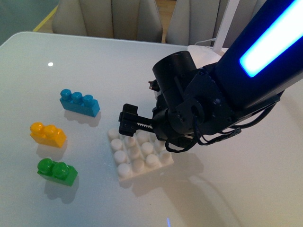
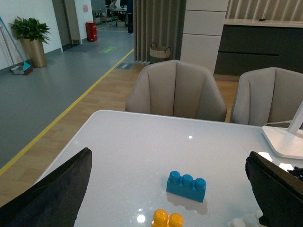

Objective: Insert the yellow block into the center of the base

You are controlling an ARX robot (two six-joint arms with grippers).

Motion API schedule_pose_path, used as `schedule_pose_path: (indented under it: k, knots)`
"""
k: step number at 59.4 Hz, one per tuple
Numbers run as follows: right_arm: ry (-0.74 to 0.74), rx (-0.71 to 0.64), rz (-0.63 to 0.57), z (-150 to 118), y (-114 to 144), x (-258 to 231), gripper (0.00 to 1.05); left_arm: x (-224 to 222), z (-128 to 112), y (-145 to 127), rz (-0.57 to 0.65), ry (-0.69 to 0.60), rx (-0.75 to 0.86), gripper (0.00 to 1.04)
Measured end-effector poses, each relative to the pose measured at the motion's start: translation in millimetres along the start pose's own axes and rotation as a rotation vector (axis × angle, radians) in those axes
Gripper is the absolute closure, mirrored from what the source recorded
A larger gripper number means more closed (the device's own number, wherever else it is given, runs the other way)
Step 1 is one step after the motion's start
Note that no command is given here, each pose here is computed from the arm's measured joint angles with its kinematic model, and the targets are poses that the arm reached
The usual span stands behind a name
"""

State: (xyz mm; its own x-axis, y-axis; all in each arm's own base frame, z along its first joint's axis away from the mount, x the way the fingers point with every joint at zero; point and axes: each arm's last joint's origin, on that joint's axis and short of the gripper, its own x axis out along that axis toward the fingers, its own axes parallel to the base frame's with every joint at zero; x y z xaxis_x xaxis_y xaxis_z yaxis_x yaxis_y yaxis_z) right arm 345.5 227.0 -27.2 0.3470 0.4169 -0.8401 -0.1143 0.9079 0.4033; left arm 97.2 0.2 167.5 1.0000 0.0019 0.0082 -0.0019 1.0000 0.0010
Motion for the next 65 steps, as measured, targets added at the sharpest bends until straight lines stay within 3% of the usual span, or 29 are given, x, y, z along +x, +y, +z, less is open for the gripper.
schedule_pose_path:
  k: [13,28,42,54,65]
  knots:
    - [0.003,0.106,0.023,-6,12,4,0.09,0,0,0,0.0,0.0,0.0,0.07]
    - [-0.028,0.345,0.048,-6,11,6,0.09,0,0,0,0.0,0.0,0.0,0.07]
    - [-0.039,0.442,0.042,-5,6,3,0.09,0,0,0,0.0,0.0,0.0,0.07]
    - [-0.053,0.506,0.06,-6,-9,-11,0.09,0,0,0,0.0,0.0,0.0,0.07]
    - [-0.111,0.537,-0.028,-12,-40,-36,0.09,0,0,0,0.001,0.0,0.0,0.07]
